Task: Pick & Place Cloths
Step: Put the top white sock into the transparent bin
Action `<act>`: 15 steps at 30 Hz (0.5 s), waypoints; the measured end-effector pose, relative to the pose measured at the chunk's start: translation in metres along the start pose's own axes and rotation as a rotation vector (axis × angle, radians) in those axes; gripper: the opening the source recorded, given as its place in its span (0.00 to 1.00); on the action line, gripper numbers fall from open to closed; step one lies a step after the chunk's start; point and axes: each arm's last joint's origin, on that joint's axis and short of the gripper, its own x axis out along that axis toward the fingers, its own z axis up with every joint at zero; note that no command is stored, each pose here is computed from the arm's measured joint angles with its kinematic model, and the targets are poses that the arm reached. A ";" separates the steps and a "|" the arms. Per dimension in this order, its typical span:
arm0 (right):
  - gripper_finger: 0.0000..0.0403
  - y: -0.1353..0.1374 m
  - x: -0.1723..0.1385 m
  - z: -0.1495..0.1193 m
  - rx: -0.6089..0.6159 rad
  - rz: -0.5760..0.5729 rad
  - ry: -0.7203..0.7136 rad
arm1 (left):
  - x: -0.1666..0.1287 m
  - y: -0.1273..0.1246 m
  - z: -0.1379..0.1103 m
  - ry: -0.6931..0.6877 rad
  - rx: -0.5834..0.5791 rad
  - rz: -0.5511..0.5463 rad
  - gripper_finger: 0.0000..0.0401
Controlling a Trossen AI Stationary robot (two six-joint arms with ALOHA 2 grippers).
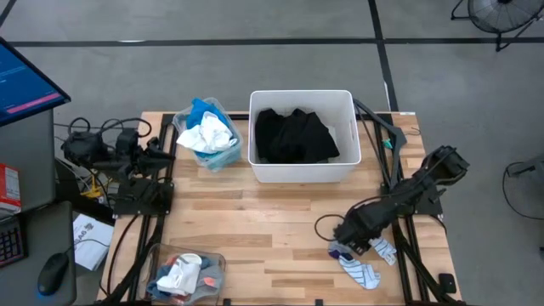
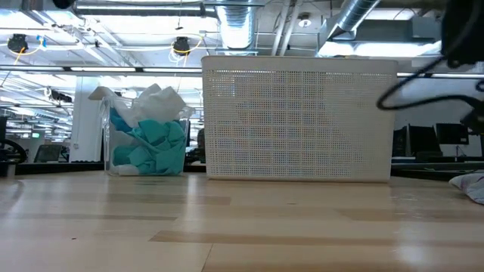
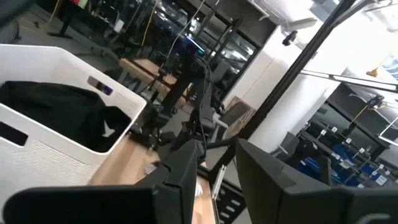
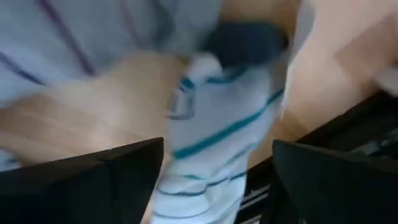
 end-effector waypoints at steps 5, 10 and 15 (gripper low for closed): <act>0.47 -0.003 0.014 -0.004 0.021 -0.004 0.056 | 0.000 -0.001 -0.001 0.020 -0.006 -0.025 0.23; 0.05 -0.002 0.010 -0.003 0.089 0.016 0.063 | 0.000 0.005 -0.009 0.098 0.023 0.025 0.20; 0.01 0.011 -0.034 -0.006 0.100 0.174 0.008 | -0.003 0.013 -0.022 0.251 -0.011 0.081 0.12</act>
